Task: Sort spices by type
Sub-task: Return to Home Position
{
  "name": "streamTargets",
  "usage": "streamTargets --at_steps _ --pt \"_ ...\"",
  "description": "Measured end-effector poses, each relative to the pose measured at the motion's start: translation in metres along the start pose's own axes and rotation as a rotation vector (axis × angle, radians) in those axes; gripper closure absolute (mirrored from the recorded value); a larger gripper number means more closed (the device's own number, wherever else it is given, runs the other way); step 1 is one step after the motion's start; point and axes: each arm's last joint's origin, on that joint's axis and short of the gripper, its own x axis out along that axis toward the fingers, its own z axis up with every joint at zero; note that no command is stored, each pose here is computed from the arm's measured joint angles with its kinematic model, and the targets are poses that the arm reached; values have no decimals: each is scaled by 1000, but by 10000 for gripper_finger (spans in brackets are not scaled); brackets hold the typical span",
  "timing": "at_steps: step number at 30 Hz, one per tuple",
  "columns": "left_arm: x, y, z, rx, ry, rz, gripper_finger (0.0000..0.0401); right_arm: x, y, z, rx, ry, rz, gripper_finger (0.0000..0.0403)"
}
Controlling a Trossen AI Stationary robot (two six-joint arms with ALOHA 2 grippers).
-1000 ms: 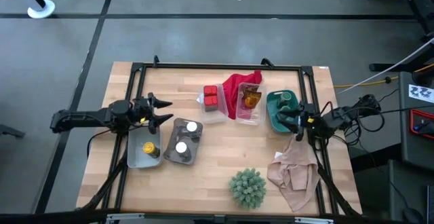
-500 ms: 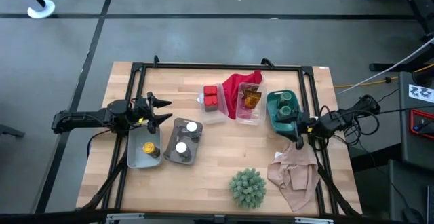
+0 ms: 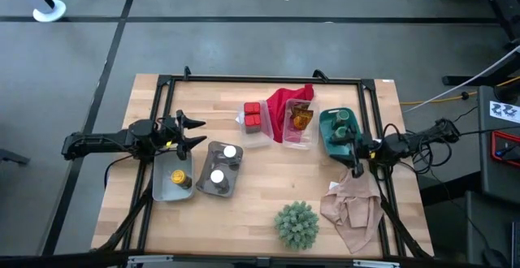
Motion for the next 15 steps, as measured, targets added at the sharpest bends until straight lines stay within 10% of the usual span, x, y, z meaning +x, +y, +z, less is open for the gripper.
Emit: streamTargets --at_steps 15 --pt "0 0 0 13 1 0 134 6 -28 -4 -12 70 -60 160"
